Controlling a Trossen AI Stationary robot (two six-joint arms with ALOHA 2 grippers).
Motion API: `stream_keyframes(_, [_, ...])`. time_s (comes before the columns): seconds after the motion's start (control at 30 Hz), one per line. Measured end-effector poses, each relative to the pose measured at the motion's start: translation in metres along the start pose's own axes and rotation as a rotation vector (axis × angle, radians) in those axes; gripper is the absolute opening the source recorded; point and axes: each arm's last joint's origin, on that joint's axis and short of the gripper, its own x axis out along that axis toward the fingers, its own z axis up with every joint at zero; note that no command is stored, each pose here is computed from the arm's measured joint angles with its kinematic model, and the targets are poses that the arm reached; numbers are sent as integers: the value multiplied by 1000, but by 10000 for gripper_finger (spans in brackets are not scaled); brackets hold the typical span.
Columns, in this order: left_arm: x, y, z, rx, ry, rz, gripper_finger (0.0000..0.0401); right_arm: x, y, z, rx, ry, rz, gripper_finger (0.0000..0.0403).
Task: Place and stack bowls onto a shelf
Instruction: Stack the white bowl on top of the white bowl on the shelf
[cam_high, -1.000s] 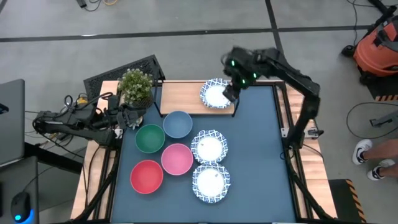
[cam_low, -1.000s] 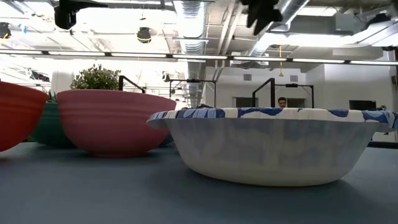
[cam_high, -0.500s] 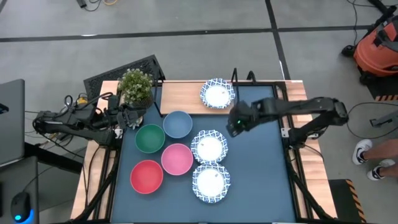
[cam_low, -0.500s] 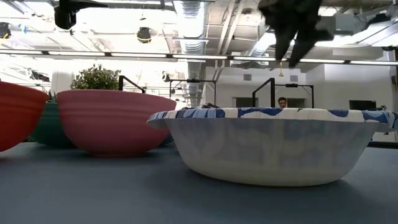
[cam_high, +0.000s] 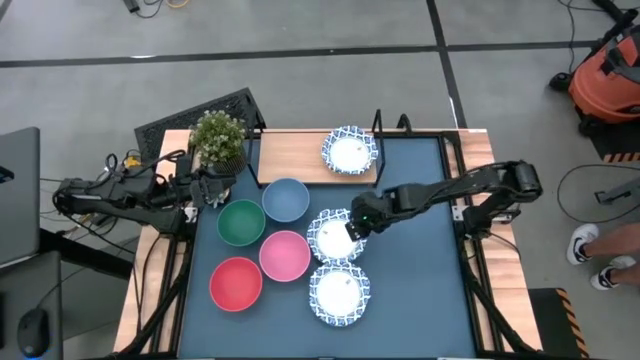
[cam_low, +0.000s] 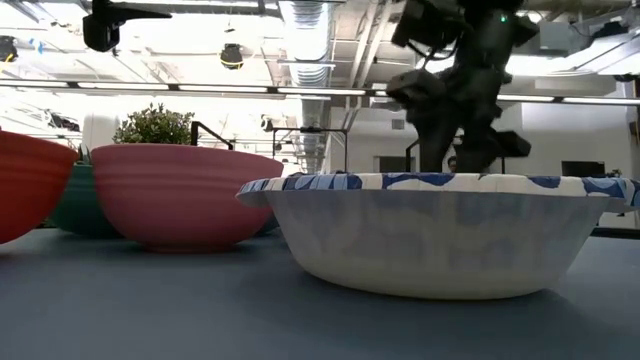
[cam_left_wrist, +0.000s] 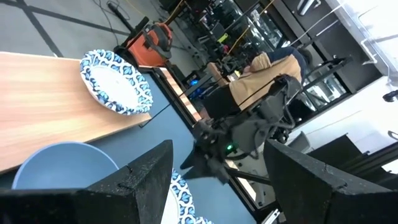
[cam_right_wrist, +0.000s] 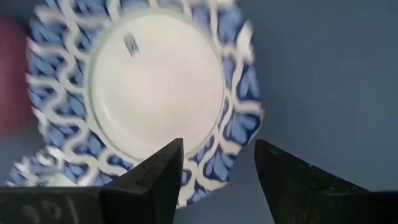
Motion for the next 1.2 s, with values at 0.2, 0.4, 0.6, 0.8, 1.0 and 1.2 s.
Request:
stream_keyframes(0.2, [0,0,0,-3,-1,0,235,23,4,-9,-8,55,-32,221])
stream_keyframes(0.4, [0,0,0,0,-1,-1,235,19,4,-10,11,39,-33,158])
stream_keyframes(0.6, [0,0,0,1,-1,-1,235,12,1,-6,-8,35,-37,26])
stream_keyframes(0.8, [0,0,0,1,-1,-1,235,2,-3,-2,-20,27,-32,31])
stream_keyframes(1.0, [0,0,0,2,-1,1,235,-38,-9,4,-34,1,59,21])
stream_keyframes(1.2, [4,0,-2,10,8,13,235,-92,-20,3,-69,20,252,21])
